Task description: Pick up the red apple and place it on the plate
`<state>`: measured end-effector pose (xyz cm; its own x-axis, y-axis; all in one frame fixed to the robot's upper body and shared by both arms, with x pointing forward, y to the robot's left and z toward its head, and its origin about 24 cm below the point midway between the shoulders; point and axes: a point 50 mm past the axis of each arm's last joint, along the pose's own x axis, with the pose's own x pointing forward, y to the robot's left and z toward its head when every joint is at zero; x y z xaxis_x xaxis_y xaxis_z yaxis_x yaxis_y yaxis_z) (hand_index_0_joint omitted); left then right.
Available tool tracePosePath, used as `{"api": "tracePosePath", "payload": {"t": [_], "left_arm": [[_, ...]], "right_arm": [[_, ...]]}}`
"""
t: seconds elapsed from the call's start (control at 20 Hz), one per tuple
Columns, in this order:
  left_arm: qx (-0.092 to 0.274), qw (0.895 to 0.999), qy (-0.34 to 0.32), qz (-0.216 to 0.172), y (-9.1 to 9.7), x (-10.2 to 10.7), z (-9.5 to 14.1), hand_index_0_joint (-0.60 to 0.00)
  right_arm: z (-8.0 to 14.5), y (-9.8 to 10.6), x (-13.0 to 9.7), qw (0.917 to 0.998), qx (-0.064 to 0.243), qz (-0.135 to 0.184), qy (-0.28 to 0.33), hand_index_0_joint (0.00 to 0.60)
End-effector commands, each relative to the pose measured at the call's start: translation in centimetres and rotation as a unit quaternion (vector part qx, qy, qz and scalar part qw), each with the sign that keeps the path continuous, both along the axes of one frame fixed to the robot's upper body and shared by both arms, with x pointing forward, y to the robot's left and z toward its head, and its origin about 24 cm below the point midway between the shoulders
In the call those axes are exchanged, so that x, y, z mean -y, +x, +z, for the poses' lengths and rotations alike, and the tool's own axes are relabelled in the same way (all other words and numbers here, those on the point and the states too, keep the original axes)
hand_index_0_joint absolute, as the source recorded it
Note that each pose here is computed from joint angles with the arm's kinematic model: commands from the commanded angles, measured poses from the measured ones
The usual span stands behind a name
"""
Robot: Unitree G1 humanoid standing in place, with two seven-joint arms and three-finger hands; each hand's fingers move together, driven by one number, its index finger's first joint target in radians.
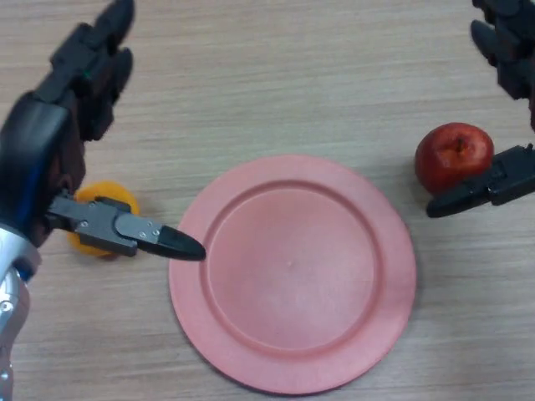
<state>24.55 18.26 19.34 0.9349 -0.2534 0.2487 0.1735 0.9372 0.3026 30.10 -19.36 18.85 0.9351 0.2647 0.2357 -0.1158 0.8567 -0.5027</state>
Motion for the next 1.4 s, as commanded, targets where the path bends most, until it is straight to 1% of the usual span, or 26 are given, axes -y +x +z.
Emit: {"api": "tracePosePath", "payload": {"t": [0.05,0.15,0.2,0.25,0.3,0.35,0.4,0.45,0.5,0.55,0.6,0.65,0.7,0.8,0.85,0.9,0.95,1.0,1.05,1.1,1.15,1.2,1.25,1.3,1.35,1.4], "left_arm": [[0.138,0.99,0.025,0.017,-1.7,-0.4,3.2,0.0],[0.157,0.987,0.014,0.019,-2.0,-0.3,3.6,0.0],[0.164,0.986,0.01,0.02,-2.0,-0.3,3.8,0.0],[0.164,0.986,0.01,0.021,-2.0,-0.3,3.8,0.0],[0.16,0.987,0.014,0.023,-2.1,-0.3,3.6,0.0],[0.151,0.988,0.013,0.029,-2.0,-0.4,3.5,0.0],[0.15,0.988,0.011,0.03,-2.0,-0.4,3.6,0.0],[0.148,0.988,0.008,0.032,-1.9,-0.5,3.7,0.0],[0.147,0.989,0.005,0.034,-1.9,-0.5,3.7,0.0],[0.146,0.989,-0.006,0.038,-1.8,-0.4,4.0,0.0],[0.146,0.988,-0.012,0.039,-1.8,-0.3,4.2,0.0],[0.144,0.989,-0.012,0.037,-2.0,-0.2,4.2,0.0],[0.144,0.989,-0.011,0.037,-2.0,-0.2,4.2,0.0],[0.144,0.989,0.001,0.041,-2.2,-0.4,3.9,0.0],[0.128,0.991,-0.006,0.041,-2.1,-0.9,3.7,0.0],[0.124,0.991,-0.007,0.041,-2.0,-1.0,3.7,0.0],[0.121,0.992,-0.005,0.043,-2.1,-1.3,3.8,0.0],[0.121,0.992,-0.008,0.044,-2.1,-1.3,3.8,0.0],[0.121,0.991,-0.001,0.049,-2.1,-1.7,3.9,0.0],[0.122,0.991,0.008,0.051,-2.1,-1.9,4.0,0.0],[0.136,0.989,0.001,0.064,-1.6,-2.6,4.5,0.0],[0.14,0.988,-0.003,0.069,-1.4,-2.8,4.6,0.0],[0.151,0.986,0.0,0.075,-1.1,-3.3,4.9,0.0],[0.159,0.984,-0.002,0.077,-1.0,-3.3,4.9,0.0],[0.171,0.982,-0.002,0.081,-0.9,-3.2,5.0,0.0],[0.173,0.982,-0.002,0.081,-1.0,-3.2,5.0,0.0]], "right_arm": [[3.3,0.4,2.2,0.9932,0.109,-0.026,-0.031,0.0],[2.6,1.6,2.8,0.9925,0.107,-0.035,-0.047,0.0],[2.4,1.9,2.9,0.9929,0.103,-0.037,-0.048,0.0],[1.6,2.5,3.0,0.9927,0.093,-0.037,-0.067,0.0],[1.3,2.8,3.0,0.9922,0.094,-0.036,-0.073,0.0],[0.5,3.3,2.8,0.9902,0.093,-0.031,-0.1,0.05],[0.4,3.3,2.7,0.99,0.092,-0.031,-0.102,0.151],[0.1,3.6,2.7,0.9903,0.09,-0.034,-0.1,0.301],[-0.1,3.9,2.6,0.991,0.086,-0.036,-0.096,0.401],[-0.8,4.7,2.3,0.9915,0.079,-0.044,-0.094,0.545],[-1.2,5.2,2.2,0.9916,0.074,-0.047,-0.095,0.6],[-1.5,5.7,2.2,0.9883,0.085,-0.052,-0.116,0.6],[-1.6,5.8,2.2,0.9872,0.089,-0.054,-0.12,0.6],[-1.2,5.5,2.0,0.9862,0.098,-0.056,-0.121,0.6],[-0.8,4.8,1.6,0.9881,0.093,-0.051,-0.112,0.6],[-0.5,4.6,1.4,0.9881,0.094,-0.049,-0.112,0.6],[0.6,3.7,0.8,0.9857,0.118,-0.044,-0.112,0.6],[1.1,3.4,0.5,0.9847,0.13,-0.04,-0.109,0.6],[2.0,1.9,-0.7,0.9818,0.155,-0.015,-0.108,0.6],[2.2,1.3,-1.1,0.9806,0.162,-0.007,-0.11,0.6],[2.5,-0.5,-2.6,0.977,0.182,0.015,-0.11,0.6],[2.4,-1.1,-3.1,0.9793,0.175,0.025,-0.099,0.6],[2.0,-2.6,-4.7,0.9857,0.148,0.051,-0.063,0.6],[1.9,-3.0,-5.3,0.9863,0.144,0.058,-0.056,0.6],[1.2,-3.6,-6.4,0.9892,0.123,0.069,-0.042,0.6],[0.9,-3.8,-6.7,0.9904,0.114,0.07,-0.034,0.6]]}}
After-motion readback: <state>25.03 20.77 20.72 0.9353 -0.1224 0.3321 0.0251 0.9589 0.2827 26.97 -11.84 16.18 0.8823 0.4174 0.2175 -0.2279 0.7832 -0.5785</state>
